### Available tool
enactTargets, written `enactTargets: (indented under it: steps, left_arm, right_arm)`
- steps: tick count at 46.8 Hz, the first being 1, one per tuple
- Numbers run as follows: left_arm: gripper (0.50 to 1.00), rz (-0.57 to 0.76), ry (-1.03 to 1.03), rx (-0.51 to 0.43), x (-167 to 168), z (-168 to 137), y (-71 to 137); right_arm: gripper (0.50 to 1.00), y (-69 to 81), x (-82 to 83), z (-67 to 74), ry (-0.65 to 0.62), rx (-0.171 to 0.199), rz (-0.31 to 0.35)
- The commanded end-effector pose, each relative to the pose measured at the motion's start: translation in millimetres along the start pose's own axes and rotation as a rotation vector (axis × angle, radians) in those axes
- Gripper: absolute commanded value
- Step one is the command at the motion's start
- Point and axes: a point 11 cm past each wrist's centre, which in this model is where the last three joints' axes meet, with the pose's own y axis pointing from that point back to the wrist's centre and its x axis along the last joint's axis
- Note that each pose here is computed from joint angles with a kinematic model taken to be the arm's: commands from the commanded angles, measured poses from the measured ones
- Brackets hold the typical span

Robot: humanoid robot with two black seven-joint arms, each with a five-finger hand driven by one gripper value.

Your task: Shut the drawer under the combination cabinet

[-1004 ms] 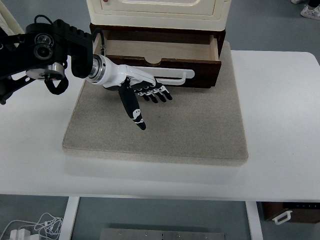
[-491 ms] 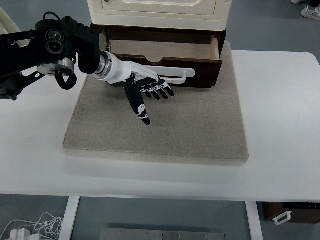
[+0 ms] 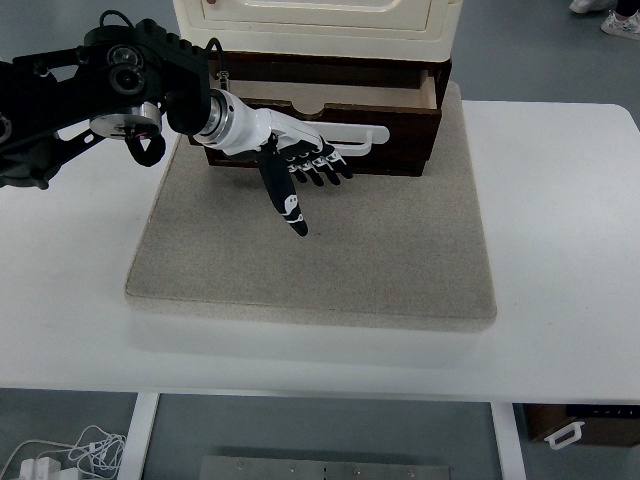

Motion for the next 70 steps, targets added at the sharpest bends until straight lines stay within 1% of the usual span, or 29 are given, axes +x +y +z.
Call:
enactTargets:
  steps: [1, 10, 34, 55, 70]
  left_arm:
    - [0.996, 0.011, 0.010, 0.006, 5, -3, 0]
    - [0.996, 0.043, 0.032, 0.030, 18, -11, 2]
    - [0.996, 0.105, 0.112, 0.068, 44, -29, 0]
    - [0.996, 0.143, 0.152, 0.087, 55, -40, 2]
    - [0.996, 0.146, 0.153, 0.082, 56, -39, 3]
  right_arm:
    - [0.952, 0.0, 0.0, 0.1, 0.000, -0.001, 0.000]
    - [0.952, 0.0, 0.0, -0.1, 0.000, 0.000, 0.000]
    - [0.952, 0.0, 0.0, 0.1, 0.000, -0.001, 0.000]
    - [0.952, 0.0, 0.0, 0.1, 0.000, -0.001, 0.000]
    - [0.952, 0.0, 0.0, -0.1, 0.000, 0.000, 0.000]
